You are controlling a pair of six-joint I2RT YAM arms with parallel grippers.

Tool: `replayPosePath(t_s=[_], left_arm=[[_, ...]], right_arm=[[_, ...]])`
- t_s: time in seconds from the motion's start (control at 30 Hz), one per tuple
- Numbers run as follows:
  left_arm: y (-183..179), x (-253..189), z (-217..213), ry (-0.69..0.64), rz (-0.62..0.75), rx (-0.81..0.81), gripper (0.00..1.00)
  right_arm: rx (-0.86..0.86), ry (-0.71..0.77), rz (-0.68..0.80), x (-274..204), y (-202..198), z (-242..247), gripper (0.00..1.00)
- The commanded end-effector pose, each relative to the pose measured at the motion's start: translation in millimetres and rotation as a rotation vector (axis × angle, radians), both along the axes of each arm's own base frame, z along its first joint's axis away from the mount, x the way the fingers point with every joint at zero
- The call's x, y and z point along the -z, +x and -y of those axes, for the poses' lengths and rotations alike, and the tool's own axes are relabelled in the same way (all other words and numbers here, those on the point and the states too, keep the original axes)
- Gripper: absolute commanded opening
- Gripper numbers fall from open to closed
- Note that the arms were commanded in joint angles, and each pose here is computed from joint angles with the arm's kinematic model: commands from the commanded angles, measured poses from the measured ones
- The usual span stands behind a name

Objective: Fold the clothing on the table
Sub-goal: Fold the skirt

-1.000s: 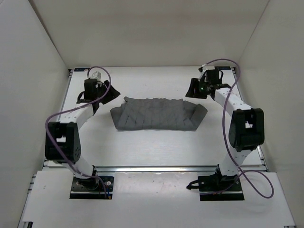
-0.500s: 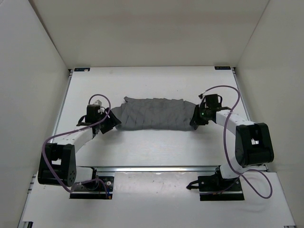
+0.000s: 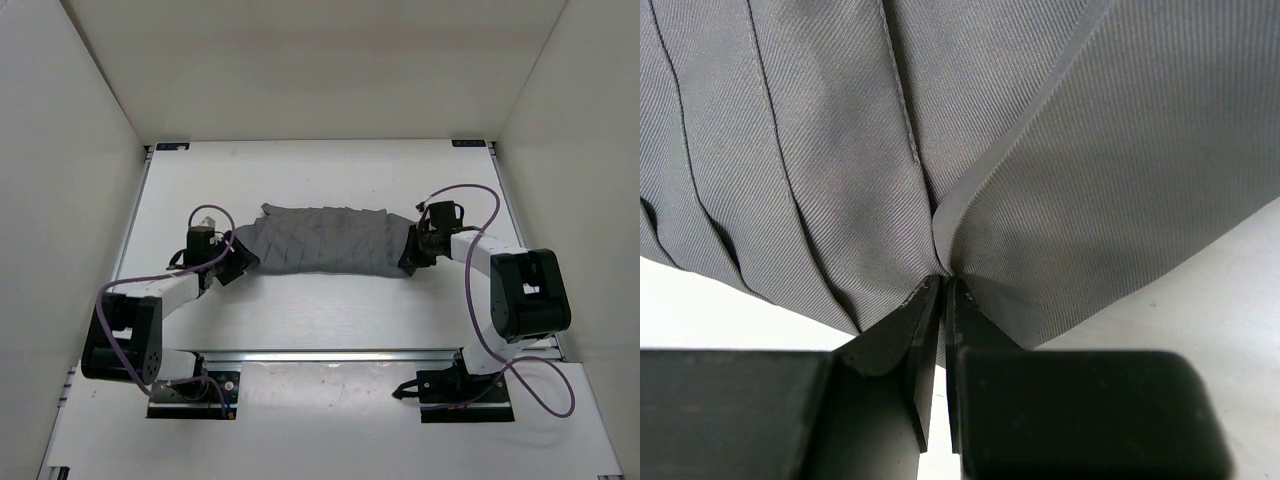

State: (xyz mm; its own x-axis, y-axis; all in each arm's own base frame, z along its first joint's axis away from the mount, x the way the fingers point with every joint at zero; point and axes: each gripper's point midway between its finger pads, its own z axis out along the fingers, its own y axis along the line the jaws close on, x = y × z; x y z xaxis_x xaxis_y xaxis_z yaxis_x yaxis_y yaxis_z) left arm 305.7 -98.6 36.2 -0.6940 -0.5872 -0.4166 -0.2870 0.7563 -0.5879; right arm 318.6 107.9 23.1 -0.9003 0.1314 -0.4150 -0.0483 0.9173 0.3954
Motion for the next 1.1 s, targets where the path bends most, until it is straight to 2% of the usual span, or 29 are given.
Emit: replayPosePath(t_s=[0.0,0.07,0.13,0.17,0.27,0.4,0.53,0.73,0.83,1.07], left_arm=[[17.0,-6.1,17.9,-0.064,0.038,0.004,0.70],[23.7,-4.7,22.3,-0.090,0.037,0.008,0.46],[27.8,-7.9,18.1,-0.082,0.042,-0.006,0.05],[31.0,-12.0,13.9,-0.072,0.055,-0.017,0.00],[37.0,-32.0,-13.8,0.040,0.101,-0.071,0.00],[44.4,-75.6,-29.9,0.153,0.157,-0.028,0.00],[60.3,-125.3,-2.1,0.214,0.244,0.100,0.00],[80.2,-162.7,98.7,0.113,0.365,0.343,0.00],[87.8,-159.2,152.5,0.076,0.364,0.465,0.00],[76.2,-135.5,267.9,-0.002,0.337,0.725,0.00]], right_arm=[[-0.010,0.002,0.049,-9.8,12.2,-3.8,0.04],[-0.001,-0.004,0.032,-7.3,8.8,-1.4,0.04],[-0.013,0.000,0.025,-5.4,4.7,-5.0,0.03],[-0.013,-0.001,0.022,-4.4,3.9,-5.2,0.03],[-0.036,-0.001,0.010,-0.7,-2.9,-18.6,0.03],[-0.039,0.017,-0.028,10.8,-13.4,-33.1,0.02],[-0.015,0.011,-0.042,17.3,-18.6,-36.0,0.00],[0.062,0.040,-0.032,18.6,-22.1,-28.2,0.00],[0.120,0.067,-0.029,21.7,-25.6,-22.7,0.00],[0.233,0.139,-0.024,27.7,-31.2,-10.6,0.00]])
